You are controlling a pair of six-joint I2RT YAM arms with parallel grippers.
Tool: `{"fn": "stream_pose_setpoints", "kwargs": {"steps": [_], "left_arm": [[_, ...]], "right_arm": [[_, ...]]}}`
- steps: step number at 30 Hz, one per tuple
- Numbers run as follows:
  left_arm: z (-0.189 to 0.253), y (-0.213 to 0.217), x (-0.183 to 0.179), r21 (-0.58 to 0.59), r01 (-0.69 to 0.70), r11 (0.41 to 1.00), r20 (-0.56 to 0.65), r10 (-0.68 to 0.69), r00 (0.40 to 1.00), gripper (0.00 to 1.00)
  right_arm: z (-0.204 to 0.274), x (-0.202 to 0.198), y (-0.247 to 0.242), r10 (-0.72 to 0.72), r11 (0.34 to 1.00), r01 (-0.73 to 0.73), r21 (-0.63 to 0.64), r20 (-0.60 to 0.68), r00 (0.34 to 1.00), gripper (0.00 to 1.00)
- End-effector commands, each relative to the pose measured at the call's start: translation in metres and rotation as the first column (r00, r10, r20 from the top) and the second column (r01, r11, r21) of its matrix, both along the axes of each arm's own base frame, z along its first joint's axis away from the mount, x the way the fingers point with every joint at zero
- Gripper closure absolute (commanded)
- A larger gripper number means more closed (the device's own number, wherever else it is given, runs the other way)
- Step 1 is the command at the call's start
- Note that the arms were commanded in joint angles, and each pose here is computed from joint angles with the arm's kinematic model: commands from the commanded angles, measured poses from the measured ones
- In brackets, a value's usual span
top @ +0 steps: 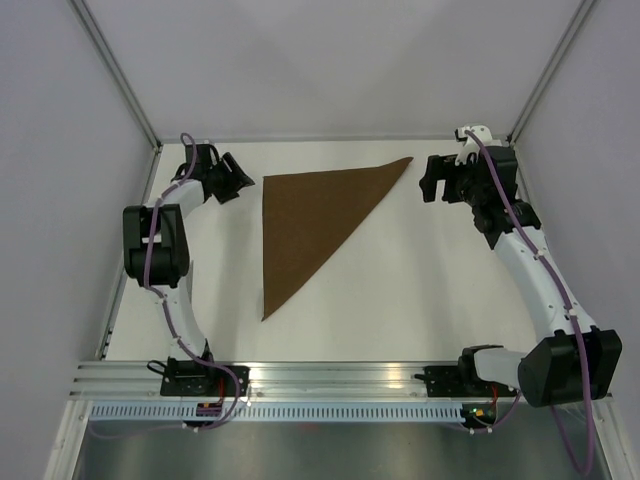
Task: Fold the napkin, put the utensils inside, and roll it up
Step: Fold the napkin, then grab a utensil with the left arm
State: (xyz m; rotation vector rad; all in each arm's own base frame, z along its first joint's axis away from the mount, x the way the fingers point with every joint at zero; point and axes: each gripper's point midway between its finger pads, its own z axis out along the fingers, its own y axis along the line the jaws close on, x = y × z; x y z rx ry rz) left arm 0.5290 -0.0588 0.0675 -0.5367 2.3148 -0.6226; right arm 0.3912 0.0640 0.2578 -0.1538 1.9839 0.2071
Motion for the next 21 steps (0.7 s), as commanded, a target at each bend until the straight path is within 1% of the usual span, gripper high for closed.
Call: {"fn": "stream_pose_setpoints", "kwargs": {"steps": [1, 2, 3, 4, 5, 7, 8, 9, 10, 11, 12, 14, 15, 16, 18, 19, 20, 21], "left_arm": [[0.060, 0.033, -0.034, 0.079, -0.198, 0.977, 0.093, 0.191, 0.977, 0.32], [0.060, 0.039, -0.049, 0.100, -0.234, 0.967, 0.080, 0.227, 0.971, 0.32], [0.040, 0.049, -0.074, 0.150, -0.279, 0.949, 0.030, 0.278, 0.960, 0.32], [0.037, 0.058, -0.088, 0.184, -0.313, 0.932, 0.020, 0.315, 0.949, 0.32], [0.034, 0.069, -0.115, 0.241, -0.343, 0.908, -0.008, 0.356, 0.935, 0.32], [0.027, 0.078, -0.145, 0.294, -0.370, 0.881, -0.057, 0.402, 0.914, 0.32], [0.014, 0.082, -0.165, 0.322, -0.370, 0.872, -0.096, 0.419, 0.903, 0.32], [0.017, 0.089, -0.186, 0.357, -0.398, 0.845, -0.112, 0.462, 0.880, 0.32], [0.013, 0.092, -0.197, 0.366, -0.407, 0.837, -0.124, 0.477, 0.870, 0.32], [0.007, 0.100, -0.213, 0.412, -0.424, 0.807, -0.133, 0.514, 0.848, 0.31], [0.010, 0.105, -0.230, 0.437, -0.430, 0.790, -0.146, 0.534, 0.833, 0.30], [0.009, 0.117, -0.247, 0.487, -0.424, 0.763, -0.156, 0.554, 0.818, 0.29], [0.009, 0.123, -0.259, 0.521, -0.401, 0.754, -0.182, 0.557, 0.811, 0.29], [0.010, 0.130, -0.265, 0.543, -0.399, 0.739, -0.192, 0.571, 0.798, 0.27], [0.012, 0.137, -0.270, 0.557, -0.381, 0.737, -0.208, 0.569, 0.796, 0.26], [0.010, 0.142, -0.277, 0.567, -0.368, 0.737, -0.234, 0.573, 0.785, 0.25], [0.011, 0.140, -0.275, 0.545, -0.359, 0.758, -0.247, 0.554, 0.795, 0.26], [0.008, 0.143, -0.280, 0.542, -0.350, 0.764, -0.278, 0.556, 0.784, 0.25]], "right_arm": [[-0.009, -0.007, 0.019, 0.097, 0.994, -0.095, 0.045, -0.043, 0.994, 0.02], [-0.012, -0.009, 0.021, 0.109, 0.993, -0.106, 0.053, -0.057, 0.992, 0.02], [-0.013, -0.009, 0.024, 0.119, 0.991, -0.115, 0.066, -0.065, 0.991, 0.02], [-0.014, -0.012, 0.028, 0.142, 0.988, -0.136, 0.079, -0.072, 0.987, 0.02], [-0.017, -0.013, 0.030, 0.154, 0.985, -0.146, 0.088, -0.086, 0.984, 0.02], [-0.020, -0.014, 0.034, 0.174, 0.982, -0.164, 0.097, -0.095, 0.980, 0.02], [-0.022, -0.015, 0.037, 0.189, 0.978, -0.179, 0.104, -0.104, 0.976, 0.02], [-0.025, -0.015, 0.038, 0.199, 0.976, -0.187, 0.110, -0.113, 0.974, 0.02], [-0.026, -0.015, 0.039, 0.204, 0.975, -0.191, 0.114, -0.120, 0.972, 0.02], [-0.028, -0.016, 0.041, 0.218, 0.972, -0.203, 0.119, -0.128, 0.968, 0.02], [-0.032, -0.017, 0.043, 0.225, 0.970, -0.208, 0.123, -0.140, 0.964, 0.02], [-0.036, -0.018, 0.045, 0.242, 0.966, -0.223, 0.128, -0.153, 0.958, 0.02], [-0.040, -0.017, 0.046, 0.246, 0.965, -0.226, 0.132, -0.163, 0.956, 0.02], [-0.041, -0.018, 0.047, 0.252, 0.964, -0.231, 0.135, -0.169, 0.953, 0.02], [-0.046, -0.017, 0.047, 0.258, 0.962, -0.235, 0.139, -0.183, 0.949, 0.02], [-0.047, -0.017, 0.048, 0.259, 0.962, -0.236, 0.139, -0.186, 0.948, 0.02], [-0.048, -0.016, 0.048, 0.260, 0.962, -0.236, 0.140, -0.191, 0.947, 0.02], [-0.049, -0.016, 0.048, 0.263, 0.961, -0.239, 0.140, -0.194, 0.945, 0.02]]}}
